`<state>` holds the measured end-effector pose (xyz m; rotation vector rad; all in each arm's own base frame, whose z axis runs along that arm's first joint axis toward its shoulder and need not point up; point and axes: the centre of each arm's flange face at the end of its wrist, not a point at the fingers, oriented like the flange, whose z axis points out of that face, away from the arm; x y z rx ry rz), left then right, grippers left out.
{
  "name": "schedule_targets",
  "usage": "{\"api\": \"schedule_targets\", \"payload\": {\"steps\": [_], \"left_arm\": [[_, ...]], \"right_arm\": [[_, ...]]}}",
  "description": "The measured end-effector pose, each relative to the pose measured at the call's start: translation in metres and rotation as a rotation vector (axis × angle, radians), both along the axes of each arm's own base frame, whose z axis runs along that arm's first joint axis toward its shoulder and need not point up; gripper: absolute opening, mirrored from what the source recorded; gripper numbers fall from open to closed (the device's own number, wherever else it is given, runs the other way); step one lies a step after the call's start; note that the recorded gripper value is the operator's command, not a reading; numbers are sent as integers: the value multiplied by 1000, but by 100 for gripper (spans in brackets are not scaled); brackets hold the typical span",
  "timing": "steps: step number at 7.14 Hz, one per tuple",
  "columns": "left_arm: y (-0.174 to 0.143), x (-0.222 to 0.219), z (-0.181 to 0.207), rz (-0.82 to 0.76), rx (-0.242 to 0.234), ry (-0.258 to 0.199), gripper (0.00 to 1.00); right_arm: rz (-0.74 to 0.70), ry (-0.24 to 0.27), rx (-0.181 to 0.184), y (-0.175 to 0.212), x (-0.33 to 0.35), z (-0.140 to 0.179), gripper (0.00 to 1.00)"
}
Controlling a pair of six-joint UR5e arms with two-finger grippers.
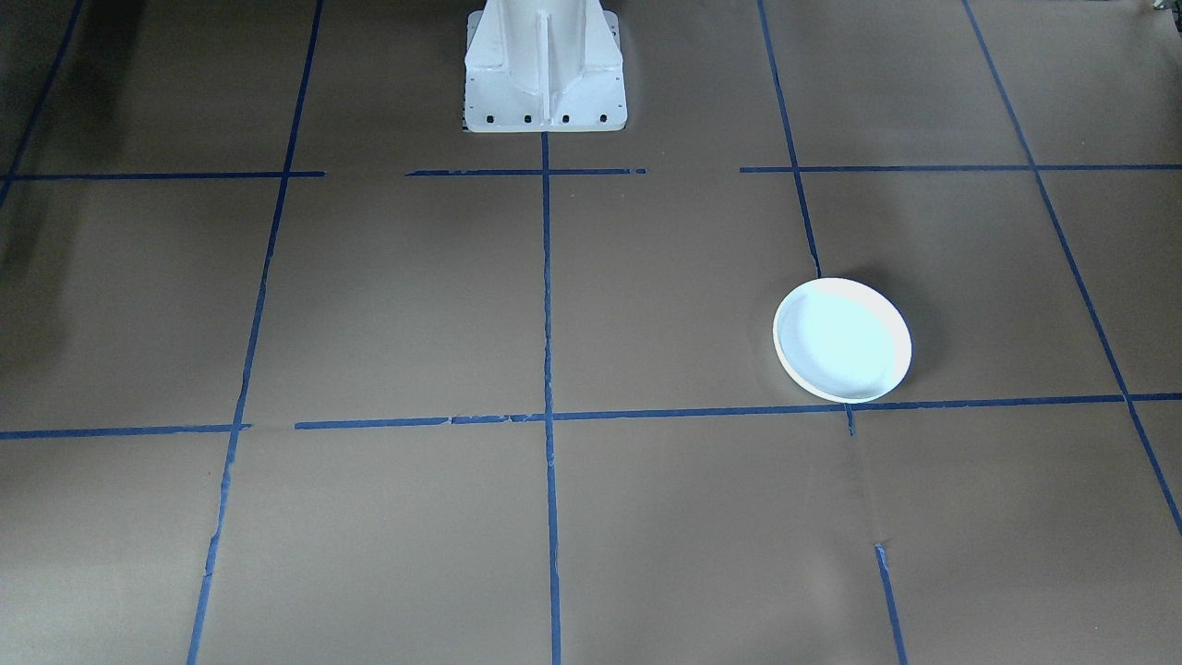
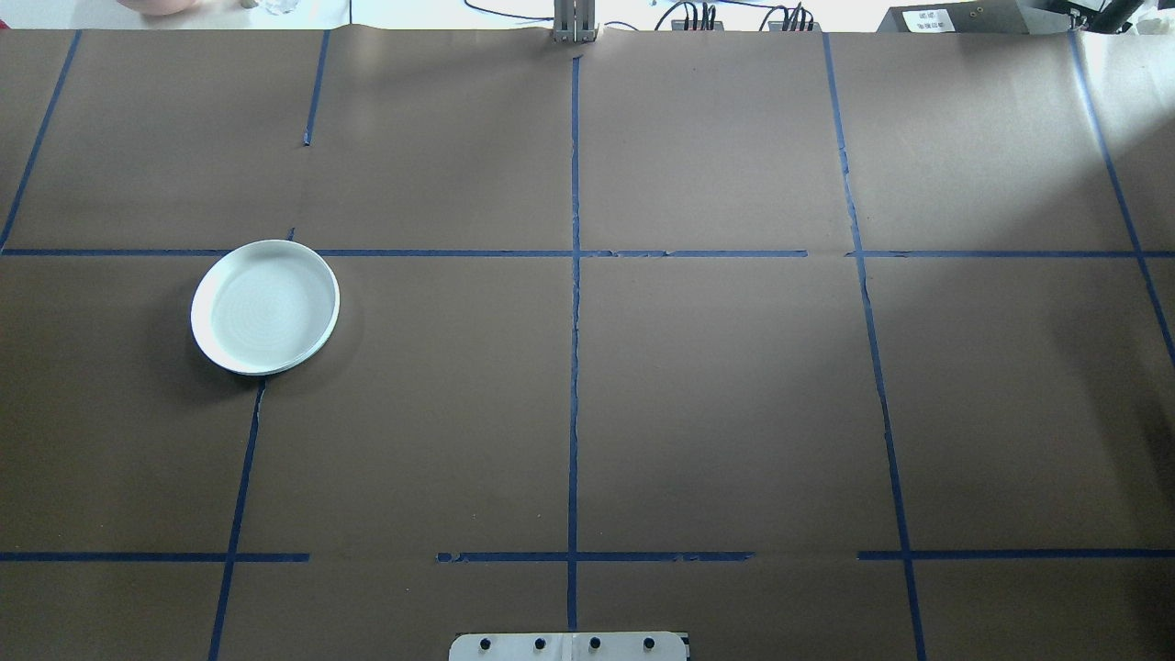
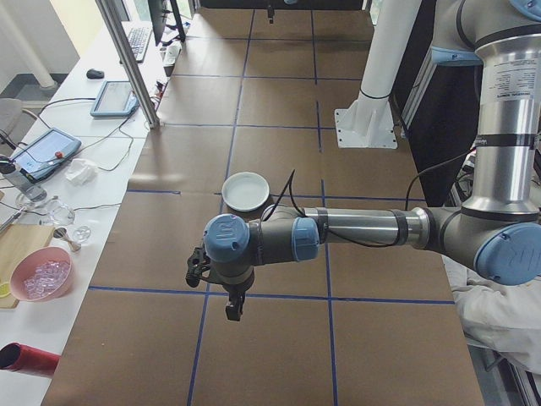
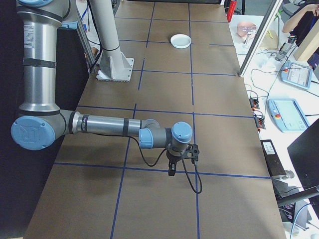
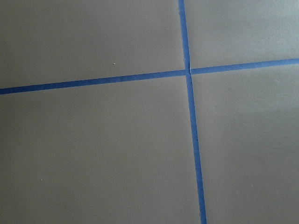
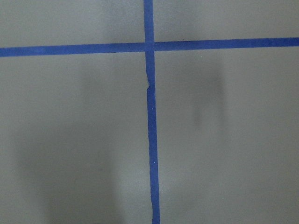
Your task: Stack plate in center
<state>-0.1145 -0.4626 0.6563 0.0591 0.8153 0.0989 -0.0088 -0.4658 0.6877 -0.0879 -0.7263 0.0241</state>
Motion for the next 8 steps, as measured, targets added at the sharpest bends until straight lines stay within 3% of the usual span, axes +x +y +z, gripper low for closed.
{"api": "schedule_targets", "payload": {"steps": [8], "left_arm": [[5, -2, 5, 0, -4, 1, 100]], "right_arm": [[0, 0, 0, 0, 0, 0, 100]]}}
